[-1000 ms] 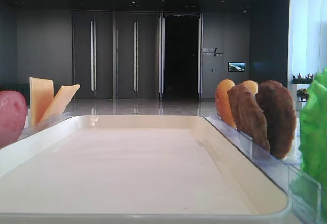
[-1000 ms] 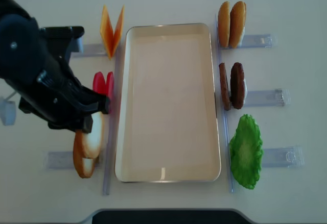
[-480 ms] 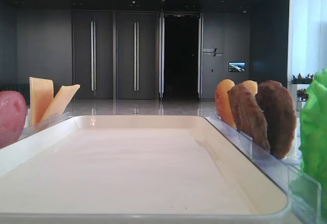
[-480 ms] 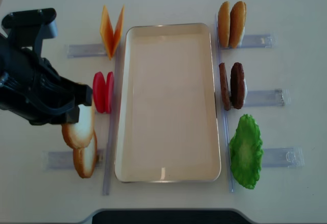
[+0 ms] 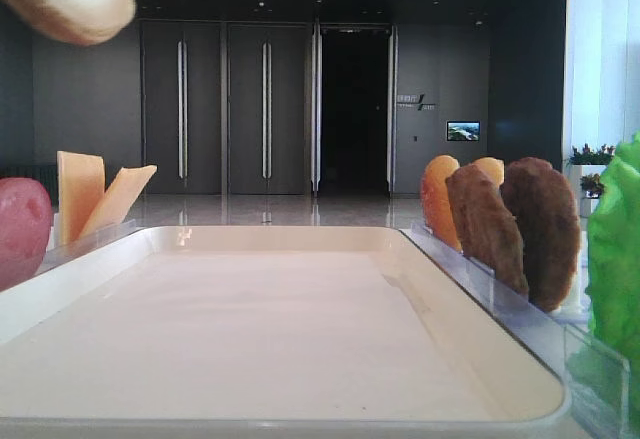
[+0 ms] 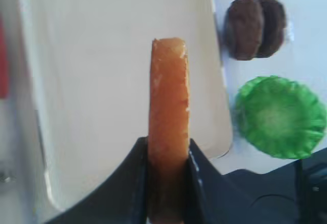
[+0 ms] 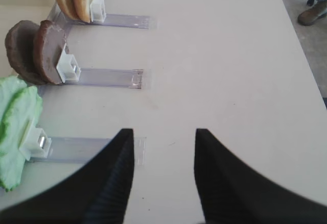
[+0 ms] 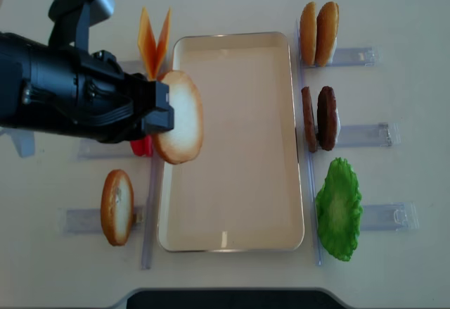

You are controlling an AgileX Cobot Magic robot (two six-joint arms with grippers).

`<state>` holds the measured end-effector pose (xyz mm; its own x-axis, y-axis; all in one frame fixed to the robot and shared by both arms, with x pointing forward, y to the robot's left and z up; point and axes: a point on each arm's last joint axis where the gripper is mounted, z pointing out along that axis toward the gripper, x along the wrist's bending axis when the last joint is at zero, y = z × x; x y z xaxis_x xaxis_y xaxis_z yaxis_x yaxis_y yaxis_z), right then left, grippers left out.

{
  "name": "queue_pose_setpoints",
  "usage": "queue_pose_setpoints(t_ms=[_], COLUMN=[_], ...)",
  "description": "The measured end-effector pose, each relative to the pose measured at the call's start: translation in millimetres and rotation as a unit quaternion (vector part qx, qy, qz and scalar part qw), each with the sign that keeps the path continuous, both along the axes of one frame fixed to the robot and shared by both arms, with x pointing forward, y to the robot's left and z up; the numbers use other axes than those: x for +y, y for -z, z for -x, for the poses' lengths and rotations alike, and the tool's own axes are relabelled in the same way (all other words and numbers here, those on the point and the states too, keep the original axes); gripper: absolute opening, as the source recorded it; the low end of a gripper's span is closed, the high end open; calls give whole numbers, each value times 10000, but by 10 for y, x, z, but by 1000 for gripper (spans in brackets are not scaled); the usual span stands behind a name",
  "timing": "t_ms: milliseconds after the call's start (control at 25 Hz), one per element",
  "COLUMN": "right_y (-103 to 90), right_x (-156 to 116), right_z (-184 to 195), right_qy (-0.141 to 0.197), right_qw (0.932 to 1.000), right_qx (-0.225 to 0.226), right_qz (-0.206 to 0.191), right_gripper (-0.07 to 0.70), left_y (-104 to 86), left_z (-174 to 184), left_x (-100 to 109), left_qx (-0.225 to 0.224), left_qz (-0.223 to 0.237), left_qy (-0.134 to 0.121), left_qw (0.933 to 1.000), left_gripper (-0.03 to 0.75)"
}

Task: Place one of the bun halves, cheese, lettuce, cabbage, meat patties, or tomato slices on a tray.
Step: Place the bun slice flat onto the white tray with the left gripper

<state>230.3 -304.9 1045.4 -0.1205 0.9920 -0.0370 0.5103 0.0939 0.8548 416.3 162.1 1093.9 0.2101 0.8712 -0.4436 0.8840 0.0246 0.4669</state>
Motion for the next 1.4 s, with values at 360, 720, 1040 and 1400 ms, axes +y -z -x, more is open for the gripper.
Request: queue_pose_setpoints(t_ms=[360,720,1040,1400], right_y=[0,0,0,0], right_x=[0,0,0,0], right_z=[0,0,0,0], right_qy=[0,0,0,-4], right_qw=[10000,10000,10000,10000], right_qx=[0,0,0,0], right_qz=[0,0,0,0], right_gripper=[303,303,303,303], left_y=[217,579,837,1140], left_z=[45,123,143,-143], left_x=[-136,-110,-39,-2], left_qx=[-79,12,-26,466], left_qz=[1027,1335,1557,1843], left_qy=[263,121,-38,13], left_qw=[9943,9910,9878,9818], left_gripper=[123,123,123,120])
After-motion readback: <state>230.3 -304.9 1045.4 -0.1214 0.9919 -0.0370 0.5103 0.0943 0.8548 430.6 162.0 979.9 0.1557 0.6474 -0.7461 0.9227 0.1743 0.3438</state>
